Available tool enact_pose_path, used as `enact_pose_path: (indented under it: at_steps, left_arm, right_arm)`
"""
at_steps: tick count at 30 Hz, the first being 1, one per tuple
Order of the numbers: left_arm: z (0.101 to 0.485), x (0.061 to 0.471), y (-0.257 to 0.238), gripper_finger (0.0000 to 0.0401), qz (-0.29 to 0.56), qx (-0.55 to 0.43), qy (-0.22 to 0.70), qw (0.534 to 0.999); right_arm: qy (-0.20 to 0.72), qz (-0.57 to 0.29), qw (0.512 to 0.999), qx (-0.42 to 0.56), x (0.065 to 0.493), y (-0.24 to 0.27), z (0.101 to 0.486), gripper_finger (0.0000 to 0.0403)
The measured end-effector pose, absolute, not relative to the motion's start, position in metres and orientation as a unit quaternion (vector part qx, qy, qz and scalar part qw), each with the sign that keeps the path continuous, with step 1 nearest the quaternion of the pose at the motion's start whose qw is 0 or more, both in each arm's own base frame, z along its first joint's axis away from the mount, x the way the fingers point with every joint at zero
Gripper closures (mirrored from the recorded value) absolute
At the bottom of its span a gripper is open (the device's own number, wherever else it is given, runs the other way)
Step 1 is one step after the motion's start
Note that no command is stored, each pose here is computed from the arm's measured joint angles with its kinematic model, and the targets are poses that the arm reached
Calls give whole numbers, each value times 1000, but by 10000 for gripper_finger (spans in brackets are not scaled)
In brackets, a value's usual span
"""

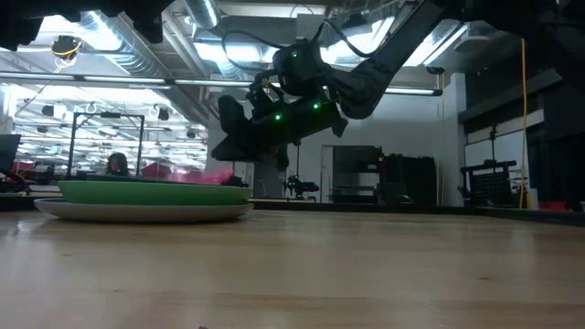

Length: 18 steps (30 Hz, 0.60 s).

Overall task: Stack plastic plates
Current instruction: Stack the pink plate on top of blue plate, then return to Home Position

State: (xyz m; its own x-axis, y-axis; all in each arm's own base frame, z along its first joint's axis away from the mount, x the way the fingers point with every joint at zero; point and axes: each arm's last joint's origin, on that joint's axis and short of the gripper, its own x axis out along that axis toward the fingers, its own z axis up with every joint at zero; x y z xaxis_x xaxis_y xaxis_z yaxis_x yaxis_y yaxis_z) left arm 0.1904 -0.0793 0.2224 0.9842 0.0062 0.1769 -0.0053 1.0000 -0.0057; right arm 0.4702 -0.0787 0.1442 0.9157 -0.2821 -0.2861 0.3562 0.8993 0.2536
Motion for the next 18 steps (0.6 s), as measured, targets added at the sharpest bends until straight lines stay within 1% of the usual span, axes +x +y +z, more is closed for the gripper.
enact_pose_path:
  at_steps: [5, 8, 12, 18]
  left_arm:
    - [222, 190, -79, 277, 3, -3, -89, 996]
    - [222, 190, -79, 277, 2, -9, -87, 996]
    - [220, 191, -79, 277, 1, -10, -78, 997]
    - [220, 194, -69, 277, 29, -7, -75, 997]
  right_arm:
    - [136, -143, 970, 144, 469, -77, 147, 300]
    - [143, -121, 976, 115, 465, -75, 165, 280]
    - [158, -98, 981, 48, 450, -66, 211, 272]
    - [149, -72, 986, -27, 408, -48, 264, 272]
